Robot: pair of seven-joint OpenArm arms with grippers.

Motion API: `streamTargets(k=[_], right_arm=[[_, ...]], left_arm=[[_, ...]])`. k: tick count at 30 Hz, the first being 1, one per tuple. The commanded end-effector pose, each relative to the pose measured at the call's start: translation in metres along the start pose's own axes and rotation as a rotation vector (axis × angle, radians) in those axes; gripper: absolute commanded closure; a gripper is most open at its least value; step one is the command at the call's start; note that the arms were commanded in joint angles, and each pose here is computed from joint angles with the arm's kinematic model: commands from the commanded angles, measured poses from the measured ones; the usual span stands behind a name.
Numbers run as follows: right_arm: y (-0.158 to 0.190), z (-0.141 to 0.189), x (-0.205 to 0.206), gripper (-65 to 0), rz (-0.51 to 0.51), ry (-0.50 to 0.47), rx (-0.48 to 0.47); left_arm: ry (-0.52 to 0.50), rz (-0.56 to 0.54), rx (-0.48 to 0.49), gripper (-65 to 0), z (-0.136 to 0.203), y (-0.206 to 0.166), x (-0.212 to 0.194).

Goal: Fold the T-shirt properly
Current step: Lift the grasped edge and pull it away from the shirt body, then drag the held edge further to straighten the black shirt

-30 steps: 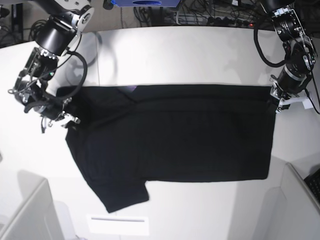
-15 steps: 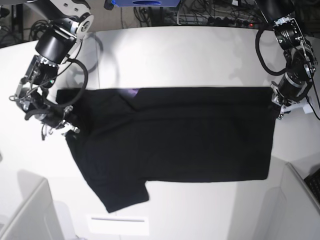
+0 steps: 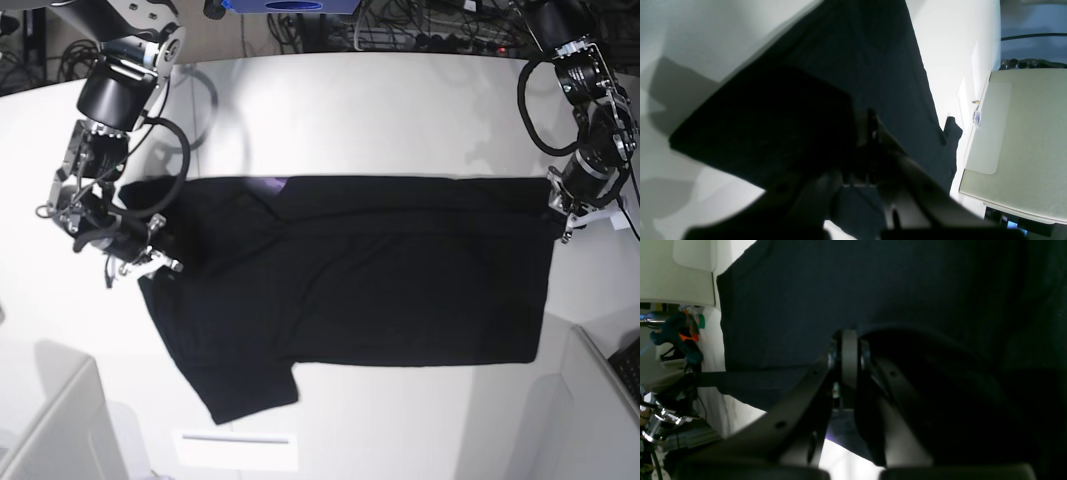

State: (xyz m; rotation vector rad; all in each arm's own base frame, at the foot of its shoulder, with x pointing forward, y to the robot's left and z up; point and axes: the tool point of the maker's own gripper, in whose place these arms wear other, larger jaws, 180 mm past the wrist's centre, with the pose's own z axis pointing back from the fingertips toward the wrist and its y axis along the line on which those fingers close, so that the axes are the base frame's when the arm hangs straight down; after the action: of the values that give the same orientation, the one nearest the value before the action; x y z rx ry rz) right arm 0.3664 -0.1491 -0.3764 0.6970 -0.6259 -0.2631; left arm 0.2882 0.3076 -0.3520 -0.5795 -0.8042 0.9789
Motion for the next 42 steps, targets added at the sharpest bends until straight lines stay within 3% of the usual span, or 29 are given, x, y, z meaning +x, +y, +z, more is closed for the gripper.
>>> streamTargets(k=[1, 12, 15, 16, 18, 20, 22, 25, 30, 35, 39, 42], right_arm=[[0.011, 0.005, 0.022, 0.0, 0.02, -0.06, 0.03], [0.009, 0.008, 0.019, 0.0, 0.014, -0.063, 0.026], [0.012, 0.027, 0.027, 0.0, 0.013, -0.14, 0.037], [0.01, 0.034, 0.031, -1.2, 0.003, -0.171, 0.039], [0.012, 0.048, 0.036, -17.3, 0.002, -0.224, 0.041], [0.008, 0.062, 0.037, -28.1, 0.005, -0.261, 0.02], [0.002, 0.077, 0.034, -29.7, 0.016, -0.292, -0.01], [-0.001, 0.085, 0.027, -29.7, 0.028, -0.295, -0.033], [-0.012, 0.108, 0.011, -29.7, 0.019, -0.325, -0.091], [-0.014, 0.143, -0.029, -30.5, -0.024, -0.382, -0.178], [-0.021, 0.14, -0.059, -30.6, -0.091, -0.34, -0.196], [-0.033, 0.133, -0.074, -30.6, -0.148, -0.303, -0.198]], left_arm=[[-0.031, -0.025, -0.034, 0.0, 0.003, -0.012, 0.013], [-0.041, -0.025, -0.05, 0.0, 0.001, -0.019, 0.017], [-0.045, -0.025, -0.049, 0.0, 0.003, -0.018, 0.018], [-0.047, -0.027, -0.051, -5.1, 0.003, -0.019, 0.019], [-0.051, -0.025, -0.057, -20.9, 0.004, -0.021, 0.02], [-0.059, -0.031, -0.065, -34.4, 0.005, -0.025, 0.022], [-0.072, -0.054, -0.084, -44.9, 0.01, -0.034, 0.023], [-0.086, -0.081, -0.11, -53.0, 0.015, -0.046, 0.024], [-0.123, -0.073, -0.124, -53.2, 0.043, -0.041, 0.022], [-0.18, 0.015, -0.018, -53.2, 0.072, 0.02, 0.022], [-0.173, -0.094, 0.036, -53.2, 0.066, 0.046, 0.017], [-0.164, -0.087, 0.091, -53.2, 0.051, 0.063, 0.013]])
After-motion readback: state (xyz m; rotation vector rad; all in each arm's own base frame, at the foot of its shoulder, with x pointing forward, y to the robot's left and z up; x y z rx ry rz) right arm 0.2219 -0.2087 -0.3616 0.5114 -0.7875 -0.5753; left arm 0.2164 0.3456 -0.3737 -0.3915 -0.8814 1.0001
